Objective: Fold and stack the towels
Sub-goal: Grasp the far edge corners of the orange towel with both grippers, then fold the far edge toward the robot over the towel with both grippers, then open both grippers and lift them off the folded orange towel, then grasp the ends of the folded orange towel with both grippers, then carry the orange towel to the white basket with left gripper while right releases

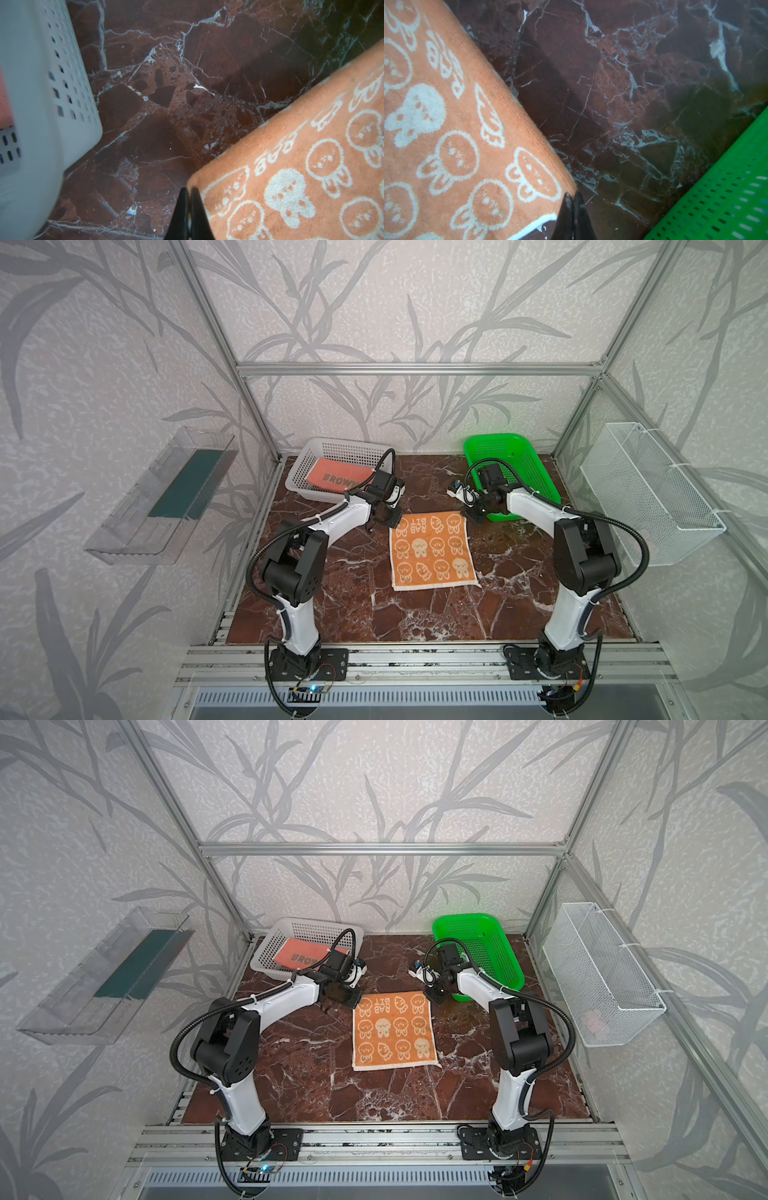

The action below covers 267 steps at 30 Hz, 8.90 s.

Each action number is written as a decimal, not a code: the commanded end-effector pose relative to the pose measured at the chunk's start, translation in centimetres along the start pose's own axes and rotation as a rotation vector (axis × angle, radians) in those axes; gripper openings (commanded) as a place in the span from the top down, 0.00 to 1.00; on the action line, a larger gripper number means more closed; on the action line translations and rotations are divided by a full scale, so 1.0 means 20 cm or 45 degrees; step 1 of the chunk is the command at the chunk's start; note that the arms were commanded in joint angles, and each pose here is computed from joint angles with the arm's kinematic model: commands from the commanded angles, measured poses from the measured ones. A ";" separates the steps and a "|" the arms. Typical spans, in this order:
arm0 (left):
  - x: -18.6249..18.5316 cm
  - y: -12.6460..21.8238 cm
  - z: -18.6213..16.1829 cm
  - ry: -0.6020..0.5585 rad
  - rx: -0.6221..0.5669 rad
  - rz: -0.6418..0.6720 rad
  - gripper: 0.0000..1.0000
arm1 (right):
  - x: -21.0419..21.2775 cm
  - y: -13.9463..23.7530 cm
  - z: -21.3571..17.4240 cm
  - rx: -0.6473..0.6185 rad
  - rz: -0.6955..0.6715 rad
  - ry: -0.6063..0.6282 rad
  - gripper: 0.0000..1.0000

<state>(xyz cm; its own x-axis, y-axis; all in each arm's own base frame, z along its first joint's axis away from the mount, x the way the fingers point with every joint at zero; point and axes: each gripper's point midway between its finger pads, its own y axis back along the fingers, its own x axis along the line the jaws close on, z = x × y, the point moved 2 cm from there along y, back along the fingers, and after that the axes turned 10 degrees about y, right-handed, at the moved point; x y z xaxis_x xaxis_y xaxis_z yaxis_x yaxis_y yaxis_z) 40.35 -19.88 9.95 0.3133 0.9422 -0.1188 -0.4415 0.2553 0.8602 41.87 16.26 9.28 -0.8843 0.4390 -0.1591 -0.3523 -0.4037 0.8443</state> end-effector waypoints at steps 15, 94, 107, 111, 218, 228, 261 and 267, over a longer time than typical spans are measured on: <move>0.04 0.17 0.08 -0.085 -0.219 0.066 1.00 | -0.01 0.11 0.07 -0.122 -0.080 0.110 1.00; -0.12 0.37 -0.34 -0.178 -0.300 -0.169 1.00 | 0.41 0.26 -0.08 -0.108 0.047 0.153 1.00; -0.16 0.34 -0.48 -0.193 -0.226 -0.137 1.00 | 0.57 0.22 -0.17 -0.004 0.129 0.101 1.00; -0.15 0.34 -0.49 -0.179 -0.238 -0.137 1.00 | 0.59 0.23 -0.19 0.021 0.126 0.082 1.00; -0.23 -0.06 -0.79 0.665 0.145 -0.268 0.13 | 0.79 -0.21 -0.05 0.164 0.184 -1.074 0.83; -0.28 -0.12 -0.79 0.672 0.148 -0.316 0.45 | 0.83 -0.23 -0.09 0.188 0.204 -1.074 0.83; -0.29 0.10 -0.17 0.113 0.098 -0.023 1.00 | 0.52 0.33 0.13 -0.263 -0.259 -0.672 0.01; -0.27 0.14 0.03 0.030 0.099 0.028 1.00 | 0.50 0.48 0.12 -0.477 -0.382 -0.661 0.01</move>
<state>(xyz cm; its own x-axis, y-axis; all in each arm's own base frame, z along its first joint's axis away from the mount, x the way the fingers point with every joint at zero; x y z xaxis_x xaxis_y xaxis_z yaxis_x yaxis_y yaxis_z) 37.63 -25.92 13.18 0.2580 0.9448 -0.2019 -0.4134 0.2968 0.8608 29.76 19.32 15.41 -0.5270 0.8493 0.0317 -0.6395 -0.4208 0.6434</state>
